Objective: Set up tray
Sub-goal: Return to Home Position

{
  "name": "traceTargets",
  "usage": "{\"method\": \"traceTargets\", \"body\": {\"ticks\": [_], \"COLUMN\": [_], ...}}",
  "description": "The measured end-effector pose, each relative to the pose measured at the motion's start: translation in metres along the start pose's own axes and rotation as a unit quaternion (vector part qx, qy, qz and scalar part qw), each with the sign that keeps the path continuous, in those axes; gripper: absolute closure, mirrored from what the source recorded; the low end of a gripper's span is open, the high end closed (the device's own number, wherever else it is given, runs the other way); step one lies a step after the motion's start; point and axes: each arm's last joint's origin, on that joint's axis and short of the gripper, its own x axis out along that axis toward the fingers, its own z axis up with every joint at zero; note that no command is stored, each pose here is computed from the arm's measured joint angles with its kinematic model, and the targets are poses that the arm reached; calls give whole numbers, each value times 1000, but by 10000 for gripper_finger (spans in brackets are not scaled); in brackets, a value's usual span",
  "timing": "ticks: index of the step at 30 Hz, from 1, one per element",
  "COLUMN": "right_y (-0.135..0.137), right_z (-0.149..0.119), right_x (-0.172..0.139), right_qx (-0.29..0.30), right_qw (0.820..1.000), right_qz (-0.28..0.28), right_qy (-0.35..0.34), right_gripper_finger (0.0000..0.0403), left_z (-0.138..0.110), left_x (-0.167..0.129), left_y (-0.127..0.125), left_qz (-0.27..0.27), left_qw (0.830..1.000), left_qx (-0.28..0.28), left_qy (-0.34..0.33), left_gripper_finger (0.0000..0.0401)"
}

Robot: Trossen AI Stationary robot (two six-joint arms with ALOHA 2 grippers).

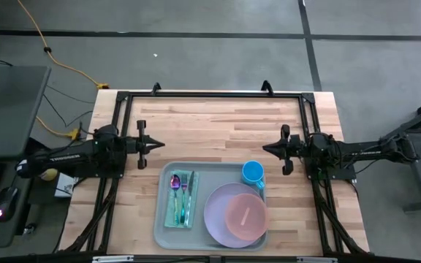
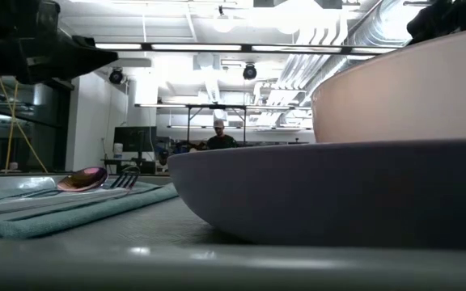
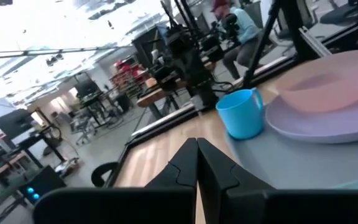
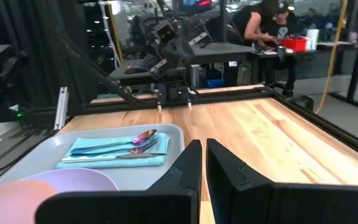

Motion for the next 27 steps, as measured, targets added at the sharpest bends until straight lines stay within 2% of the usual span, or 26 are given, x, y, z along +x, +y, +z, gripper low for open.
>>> {"method": "traceTargets", "body": {"ticks": [6, 15, 18, 27], "right_y": [-2, -2, -2, -2], "right_z": [-3, -3, -3, -3], "right_x": [0, 0, 0, 0], "right_qx": [33, 33, 33, 33], "right_qw": [999, 999, 999, 999], "right_qz": [-27, -39, -39, -39], "right_qy": [12, 13, 13, 13], "right_gripper_finger": [402, 402, 402, 402], "left_z": [-9, -22, -25, -25], "left_x": [1, -1, -2, -1], "left_y": [-15, -28, -30, -29], "left_qz": [-25, -86, -92, -86], "left_qw": [999, 992, 990, 990], "left_qx": [-14, -32, -35, -33], "left_qy": [16, 87, 105, 106], "left_gripper_finger": [367, 355, 355, 355]}}
